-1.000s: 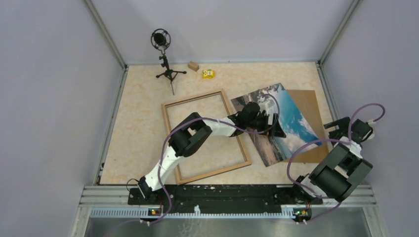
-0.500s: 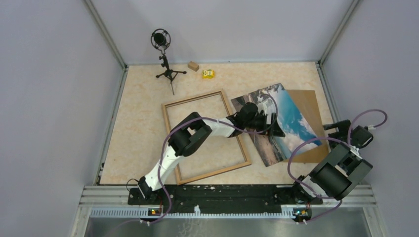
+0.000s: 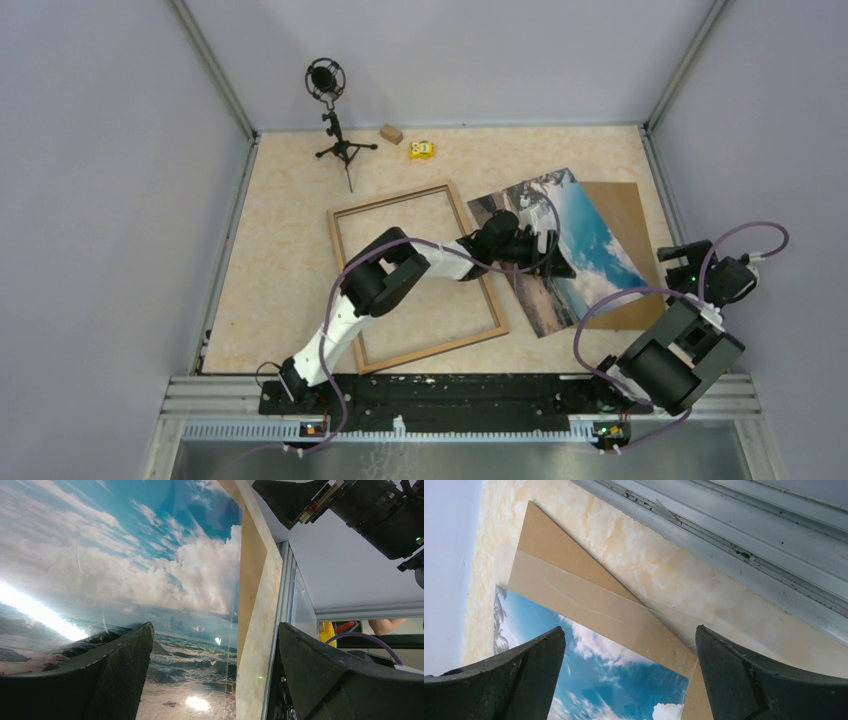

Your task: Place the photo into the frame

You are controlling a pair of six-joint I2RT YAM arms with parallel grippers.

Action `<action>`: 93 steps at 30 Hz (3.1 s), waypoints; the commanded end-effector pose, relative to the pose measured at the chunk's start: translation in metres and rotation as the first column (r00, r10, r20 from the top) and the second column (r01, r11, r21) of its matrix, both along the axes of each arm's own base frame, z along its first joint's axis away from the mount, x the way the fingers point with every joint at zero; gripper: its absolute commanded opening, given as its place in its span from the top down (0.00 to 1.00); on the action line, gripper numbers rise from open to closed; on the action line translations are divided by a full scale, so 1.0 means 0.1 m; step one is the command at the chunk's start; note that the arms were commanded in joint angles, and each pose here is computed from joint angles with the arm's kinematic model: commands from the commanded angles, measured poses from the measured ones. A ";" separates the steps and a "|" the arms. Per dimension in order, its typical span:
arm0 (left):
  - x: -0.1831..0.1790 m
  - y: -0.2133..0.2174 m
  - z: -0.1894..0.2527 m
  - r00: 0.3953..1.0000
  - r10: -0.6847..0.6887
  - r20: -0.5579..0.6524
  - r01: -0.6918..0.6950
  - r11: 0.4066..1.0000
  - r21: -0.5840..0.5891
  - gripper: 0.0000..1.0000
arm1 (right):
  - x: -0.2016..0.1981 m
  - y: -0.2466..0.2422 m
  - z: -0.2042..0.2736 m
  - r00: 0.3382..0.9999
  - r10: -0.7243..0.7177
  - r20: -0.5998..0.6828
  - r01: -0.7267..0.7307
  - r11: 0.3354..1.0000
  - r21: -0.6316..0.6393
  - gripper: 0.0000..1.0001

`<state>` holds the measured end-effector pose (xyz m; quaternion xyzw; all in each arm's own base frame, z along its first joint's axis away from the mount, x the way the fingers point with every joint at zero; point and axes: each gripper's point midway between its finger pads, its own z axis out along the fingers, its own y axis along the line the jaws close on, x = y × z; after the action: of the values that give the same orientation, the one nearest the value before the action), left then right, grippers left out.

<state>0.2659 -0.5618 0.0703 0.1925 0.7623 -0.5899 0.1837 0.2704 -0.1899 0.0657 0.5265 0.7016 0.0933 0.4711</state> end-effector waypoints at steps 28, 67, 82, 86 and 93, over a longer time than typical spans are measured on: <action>0.01 0.12 -0.23 0.999 0.042 -0.006 -0.042 0.997 0.060 0.02 | 0.08 -0.04 -0.22 0.999 0.017 -0.045 -0.014 0.998 0.061 0.01; 0.03 0.77 1.51 0.987 0.028 0.159 -0.022 0.999 -0.043 0.02 | 0.77 0.99 0.32 0.834 0.388 0.393 -0.501 0.831 0.242 1.00; -0.05 1.83 2.33 0.918 0.229 0.325 -0.216 0.973 -0.076 0.02 | 0.57 1.12 1.29 0.825 0.428 0.369 -0.494 0.864 0.103 1.00; -0.08 1.74 2.11 0.957 0.198 0.211 -0.192 0.980 -0.049 0.02 | 0.52 1.14 1.42 0.829 0.422 0.368 -0.483 0.871 0.090 1.00; -0.07 1.65 1.48 0.923 0.302 -0.240 -0.323 0.945 -0.055 0.02 | 0.51 1.17 1.46 0.829 0.393 0.398 -0.472 0.874 0.120 1.00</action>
<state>0.2585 -0.3894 0.2369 0.0981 0.7811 -0.5588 0.2609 0.3173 -0.0726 0.1867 0.3875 0.7023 0.3642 0.4733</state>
